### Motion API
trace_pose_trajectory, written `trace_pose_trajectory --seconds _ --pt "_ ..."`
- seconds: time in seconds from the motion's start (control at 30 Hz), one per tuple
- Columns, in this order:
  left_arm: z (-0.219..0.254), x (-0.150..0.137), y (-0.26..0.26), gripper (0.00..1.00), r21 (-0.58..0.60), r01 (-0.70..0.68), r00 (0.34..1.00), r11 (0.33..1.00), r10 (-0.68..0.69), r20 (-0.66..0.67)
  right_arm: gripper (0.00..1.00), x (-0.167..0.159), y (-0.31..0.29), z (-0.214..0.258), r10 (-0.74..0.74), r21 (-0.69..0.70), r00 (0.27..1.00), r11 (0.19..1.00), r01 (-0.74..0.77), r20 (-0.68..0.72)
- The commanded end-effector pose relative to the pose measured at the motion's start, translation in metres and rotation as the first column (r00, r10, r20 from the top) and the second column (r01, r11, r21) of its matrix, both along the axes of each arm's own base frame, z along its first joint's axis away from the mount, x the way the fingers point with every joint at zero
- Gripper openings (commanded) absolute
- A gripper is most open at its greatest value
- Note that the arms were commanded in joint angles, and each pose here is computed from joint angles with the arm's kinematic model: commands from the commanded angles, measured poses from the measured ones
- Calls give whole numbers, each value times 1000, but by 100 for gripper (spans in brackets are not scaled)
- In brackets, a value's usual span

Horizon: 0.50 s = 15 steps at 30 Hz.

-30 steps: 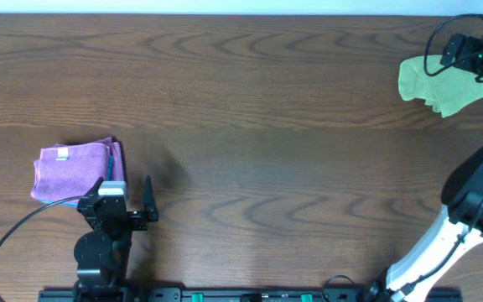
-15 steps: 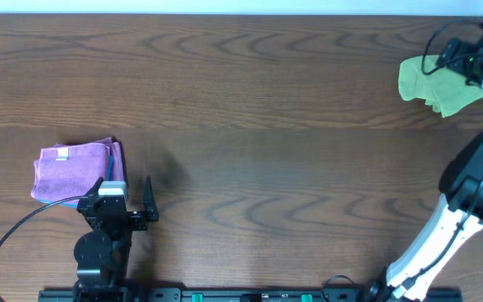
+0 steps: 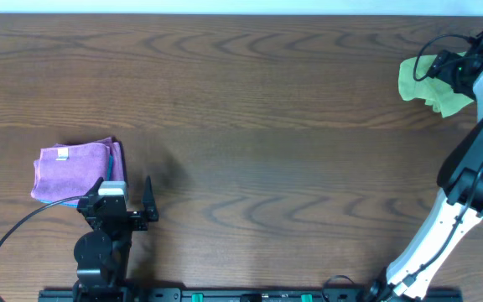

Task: Fold the cloth
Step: 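Lower the right gripper onto the green cloth and close on it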

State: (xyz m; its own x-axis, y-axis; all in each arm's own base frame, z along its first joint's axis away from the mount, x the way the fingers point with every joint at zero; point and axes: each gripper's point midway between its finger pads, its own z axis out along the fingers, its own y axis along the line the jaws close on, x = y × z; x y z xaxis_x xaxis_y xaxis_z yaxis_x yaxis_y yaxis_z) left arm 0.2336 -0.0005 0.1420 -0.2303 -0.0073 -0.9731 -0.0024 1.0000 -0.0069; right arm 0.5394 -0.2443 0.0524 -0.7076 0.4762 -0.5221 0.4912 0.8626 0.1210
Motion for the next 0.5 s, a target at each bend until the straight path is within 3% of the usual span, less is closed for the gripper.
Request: trace_pose_trajectory --seconds 0.0,0.3,0.4,0.47 --pt "-14 0 3 95 20 -9 999 1000 10 -31 93 6 3 9 -2 4 1000 1000 2 25" --pt "-14 0 3 95 20 -9 999 1000 10 -31 92 2 5 -16 0 28 1000 1000 1 -17" --pt "-14 0 3 95 20 -9 999 1000 10 -31 78 2 7 -19 2 34 1000 999 -1 -22" --pt "-14 0 3 95 20 -9 999 1000 10 -31 64 2 6 -19 2 32 1000 999 -1 -18"
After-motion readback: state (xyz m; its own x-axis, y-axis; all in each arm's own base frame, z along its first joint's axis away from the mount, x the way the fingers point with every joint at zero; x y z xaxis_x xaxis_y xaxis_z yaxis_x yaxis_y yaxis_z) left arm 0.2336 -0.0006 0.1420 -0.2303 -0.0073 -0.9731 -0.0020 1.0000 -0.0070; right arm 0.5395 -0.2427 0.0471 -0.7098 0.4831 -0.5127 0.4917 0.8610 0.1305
